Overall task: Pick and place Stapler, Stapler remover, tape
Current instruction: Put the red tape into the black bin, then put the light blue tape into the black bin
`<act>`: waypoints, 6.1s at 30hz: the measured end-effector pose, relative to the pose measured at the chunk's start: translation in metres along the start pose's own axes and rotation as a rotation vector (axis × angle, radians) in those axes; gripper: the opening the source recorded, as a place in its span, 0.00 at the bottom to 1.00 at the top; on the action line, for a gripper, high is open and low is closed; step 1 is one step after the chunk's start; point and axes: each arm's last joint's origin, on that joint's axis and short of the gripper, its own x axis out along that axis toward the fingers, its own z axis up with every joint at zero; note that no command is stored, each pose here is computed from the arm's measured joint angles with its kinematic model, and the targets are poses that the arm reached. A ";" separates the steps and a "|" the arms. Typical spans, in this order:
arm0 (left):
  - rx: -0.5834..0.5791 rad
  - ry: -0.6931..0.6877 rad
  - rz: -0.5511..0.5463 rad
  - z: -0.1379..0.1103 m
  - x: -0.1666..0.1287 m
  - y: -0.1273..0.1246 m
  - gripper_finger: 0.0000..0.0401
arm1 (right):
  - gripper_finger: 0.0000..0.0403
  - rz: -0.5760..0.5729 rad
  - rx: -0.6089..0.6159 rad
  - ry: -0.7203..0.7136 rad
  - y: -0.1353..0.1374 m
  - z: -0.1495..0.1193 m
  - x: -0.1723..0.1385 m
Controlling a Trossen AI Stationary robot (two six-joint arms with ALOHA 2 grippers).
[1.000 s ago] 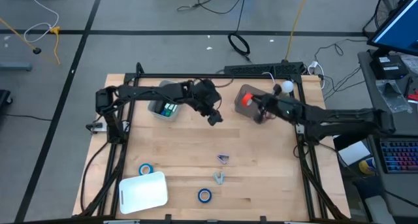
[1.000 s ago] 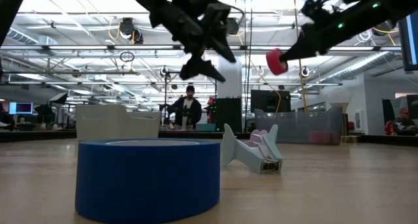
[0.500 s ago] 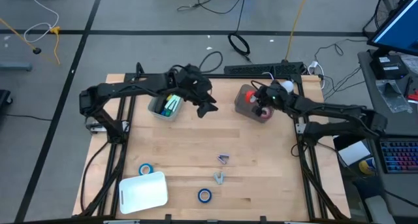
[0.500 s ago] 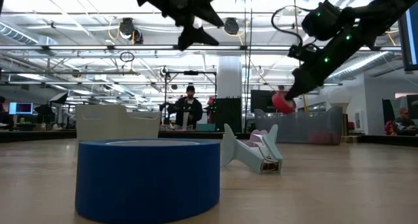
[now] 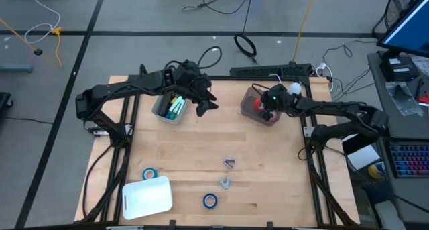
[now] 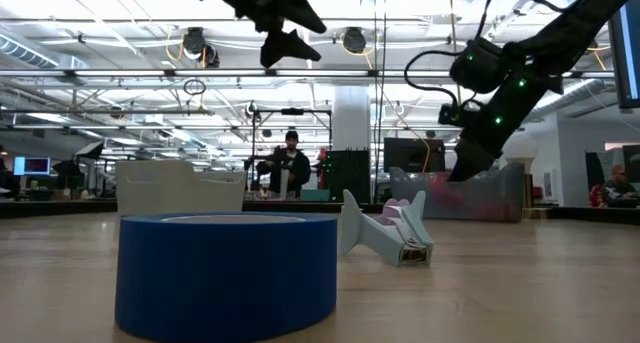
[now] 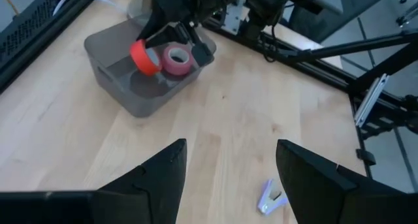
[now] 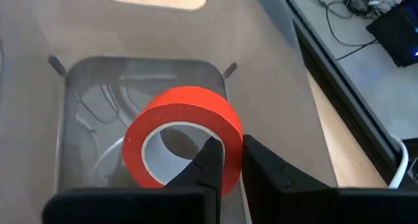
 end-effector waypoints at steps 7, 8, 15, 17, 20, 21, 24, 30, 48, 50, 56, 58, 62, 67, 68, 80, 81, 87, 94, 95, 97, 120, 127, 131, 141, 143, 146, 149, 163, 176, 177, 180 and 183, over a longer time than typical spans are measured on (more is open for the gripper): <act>0.016 0.011 0.003 -0.001 0.000 0.001 0.58 | 0.10 -0.008 0.002 0.012 -0.002 -0.001 0.002; 0.017 0.012 0.003 -0.001 0.000 0.001 0.58 | 0.10 -0.010 0.002 0.012 -0.002 -0.001 0.003; 0.019 0.013 0.003 -0.001 0.000 0.000 0.58 | 0.11 -0.012 -0.008 0.013 -0.003 -0.001 0.003; 0.023 0.013 0.002 -0.001 0.000 0.000 0.58 | 0.11 -0.013 -0.008 0.013 -0.003 -0.001 0.003; 0.027 0.013 0.002 -0.001 0.000 0.000 0.58 | 0.11 -0.013 -0.008 0.013 -0.003 -0.001 0.003; 0.027 0.013 0.002 -0.001 0.000 0.000 0.58 | 0.11 -0.012 -0.008 0.013 -0.003 -0.001 0.003; 0.040 0.013 0.002 -0.001 0.000 0.000 0.58 | 0.11 -0.012 -0.008 0.013 -0.003 -0.001 0.003; 0.051 0.013 -0.001 -0.001 -0.001 0.002 0.58 | 0.12 -0.011 -0.007 0.013 -0.002 -0.002 0.003; 0.103 0.084 -0.039 -0.008 -0.001 0.002 0.58 | 0.26 0.038 0.077 -0.134 -0.007 0.010 -0.019; 0.087 0.126 -0.033 -0.012 -0.002 0.003 0.58 | 0.25 0.074 0.110 -0.206 -0.009 0.015 -0.030; -0.011 0.356 0.142 -0.036 -0.008 0.009 0.58 | 0.22 0.174 0.192 -0.491 -0.017 0.032 -0.066; -0.077 0.465 0.223 -0.046 -0.013 0.010 0.58 | 0.22 0.170 0.198 -0.584 -0.020 0.037 -0.077; -0.239 0.722 0.384 -0.069 -0.029 0.010 0.58 | 0.23 0.139 0.213 -0.754 -0.027 0.045 -0.097; -0.326 0.930 0.524 -0.090 -0.039 -0.001 0.58 | 0.24 0.118 0.222 -0.872 -0.031 0.049 -0.111; -0.320 0.963 0.530 -0.094 -0.039 -0.004 0.58 | 0.24 0.116 0.223 -0.885 -0.032 0.050 -0.112; -0.210 1.283 0.351 -0.177 -0.025 -0.039 0.58 | 0.25 0.104 0.228 -0.945 -0.034 0.050 -0.122; -0.235 1.290 0.328 -0.185 -0.027 -0.041 0.58 | 0.25 0.103 0.228 -0.946 -0.034 0.050 -0.122; -0.325 1.193 0.225 -0.207 -0.041 -0.060 0.58 | 0.25 0.106 0.235 -0.949 -0.034 0.050 -0.123; -0.249 1.138 0.137 -0.221 -0.044 -0.078 0.58 | 0.25 0.118 0.259 -0.954 -0.034 0.051 -0.123; -0.233 1.137 0.124 -0.224 -0.042 -0.080 0.58 | 0.25 0.118 0.259 -0.954 -0.034 0.051 -0.123; -0.208 1.133 0.108 -0.233 -0.039 -0.083 0.58 | 0.25 0.117 0.258 -0.954 -0.034 0.051 -0.123; -0.081 1.118 0.062 -0.284 -0.028 -0.094 0.58 | 0.25 0.113 0.253 -0.961 -0.035 0.051 -0.124; -0.110 1.119 0.102 -0.298 -0.026 -0.086 0.58 | 0.25 0.113 0.253 -0.961 -0.035 0.051 -0.124; -0.112 1.129 0.116 -0.305 -0.026 -0.081 0.58 | 0.25 0.113 0.253 -0.961 -0.035 0.051 -0.124; -0.135 1.121 0.108 -0.315 -0.024 -0.074 0.49 | 0.25 0.118 0.264 -0.960 -0.035 0.051 -0.124; -0.135 1.121 0.111 -0.315 -0.024 -0.073 0.39 | 0.25 0.118 0.264 -0.960 -0.035 0.051 -0.124; -0.143 1.111 0.143 -0.316 -0.024 -0.072 0.22 | 0.25 0.118 0.264 -0.960 -0.035 0.051 -0.124; -0.153 1.103 0.159 -0.315 -0.024 -0.072 0.09 | 0.25 0.118 0.264 -0.960 -0.035 0.051 -0.124; -0.256 1.059 0.384 -0.282 -0.048 -0.049 0.10 | 0.25 0.144 0.301 -0.960 -0.034 0.051 -0.124; -0.364 0.328 0.394 -0.193 -0.064 -0.041 0.10 | 0.25 0.585 0.364 -0.999 -0.021 0.059 -0.127; -0.362 0.277 0.375 -0.187 -0.063 -0.041 0.10 | 0.25 0.603 0.365 -1.003 -0.019 0.060 -0.126; -0.344 0.119 0.305 -0.169 -0.054 -0.040 0.10 | 0.25 0.669 0.355 -1.006 -0.008 0.065 -0.124; -0.321 -0.016 0.252 -0.152 -0.047 -0.039 0.10 | 0.25 0.735 0.340 -0.997 0.006 0.070 -0.120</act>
